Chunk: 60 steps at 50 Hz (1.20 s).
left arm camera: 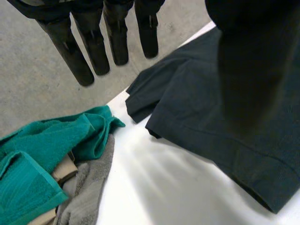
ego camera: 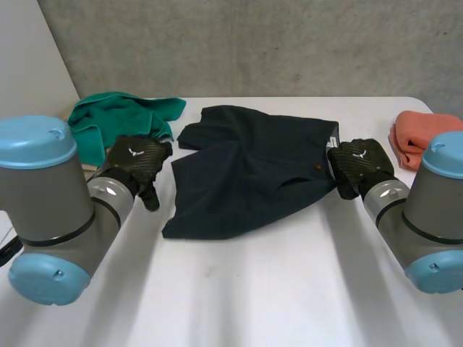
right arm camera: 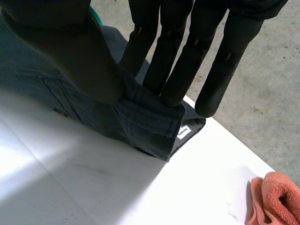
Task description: Fold the laundry.
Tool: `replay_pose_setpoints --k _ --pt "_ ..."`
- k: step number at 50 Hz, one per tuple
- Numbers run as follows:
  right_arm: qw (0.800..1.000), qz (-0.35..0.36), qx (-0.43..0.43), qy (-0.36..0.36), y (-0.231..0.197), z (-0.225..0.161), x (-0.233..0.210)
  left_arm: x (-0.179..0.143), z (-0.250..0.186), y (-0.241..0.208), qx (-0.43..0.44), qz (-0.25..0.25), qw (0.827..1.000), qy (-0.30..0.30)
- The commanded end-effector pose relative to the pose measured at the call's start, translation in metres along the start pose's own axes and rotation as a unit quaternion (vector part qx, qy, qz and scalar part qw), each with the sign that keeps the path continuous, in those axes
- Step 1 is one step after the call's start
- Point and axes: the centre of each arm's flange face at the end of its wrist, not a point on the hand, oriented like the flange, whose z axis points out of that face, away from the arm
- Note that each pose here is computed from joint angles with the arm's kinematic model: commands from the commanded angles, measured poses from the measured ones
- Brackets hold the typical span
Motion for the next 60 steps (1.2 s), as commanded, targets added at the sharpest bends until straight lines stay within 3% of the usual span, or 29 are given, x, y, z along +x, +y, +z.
replay_pose_setpoints --k 1,6,16,22,28,32,36,39,41,45,48,51,60 --pt "1.0 -0.004 0.0 -0.002 0.0 0.0 -0.002 0.011 0.01 0.032 -0.055 -0.005 0.998 0.029" --pt "1.0 -0.004 0.0 -0.001 0.0 0.0 -0.002 0.017 0.013 0.049 -0.097 -0.005 0.994 0.046" --pt "1.0 -0.004 -0.004 0.0 0.003 0.001 -0.001 0.042 0.03 0.061 -0.099 0.002 0.991 0.092" --pt "1.0 -0.001 -0.002 0.004 0.001 0.001 0.002 0.05 0.046 0.069 -0.104 0.017 0.992 0.071" --pt "1.0 -0.003 0.0 0.003 -0.004 -0.003 0.004 0.045 0.045 0.05 -0.078 0.028 0.995 0.059" --pt "0.999 -0.034 -0.009 -0.013 -0.012 -0.016 0.002 0.037 0.019 0.007 -0.036 0.038 0.996 0.077" --pt "0.985 -0.14 -0.072 -0.074 -0.009 -0.045 -0.003 0.037 -0.033 -0.005 -0.061 0.071 0.988 0.119" --pt "0.951 -0.228 -0.15 -0.147 0.003 -0.078 -0.008 0.037 -0.065 -0.003 -0.099 0.103 0.978 0.152" --pt "0.919 -0.276 -0.196 -0.203 0.01 -0.103 -0.01 0.038 -0.093 0.006 -0.146 0.134 0.962 0.188" --pt "0.894 -0.311 -0.211 -0.243 0.017 -0.12 -0.013 0.043 -0.122 0.025 -0.22 0.165 0.928 0.252" --pt "0.896 -0.309 -0.208 -0.24 0.019 -0.12 -0.014 0.048 -0.13 0.029 -0.232 0.169 0.917 0.277" --pt "0.903 -0.3 -0.203 -0.23 0.016 -0.115 -0.011 0.049 -0.117 0.024 -0.214 0.169 0.925 0.266" --pt "0.971 -0.192 -0.112 -0.081 -0.008 -0.041 0.016 0.03 -0.007 -0.012 -0.069 0.155 0.978 0.122"
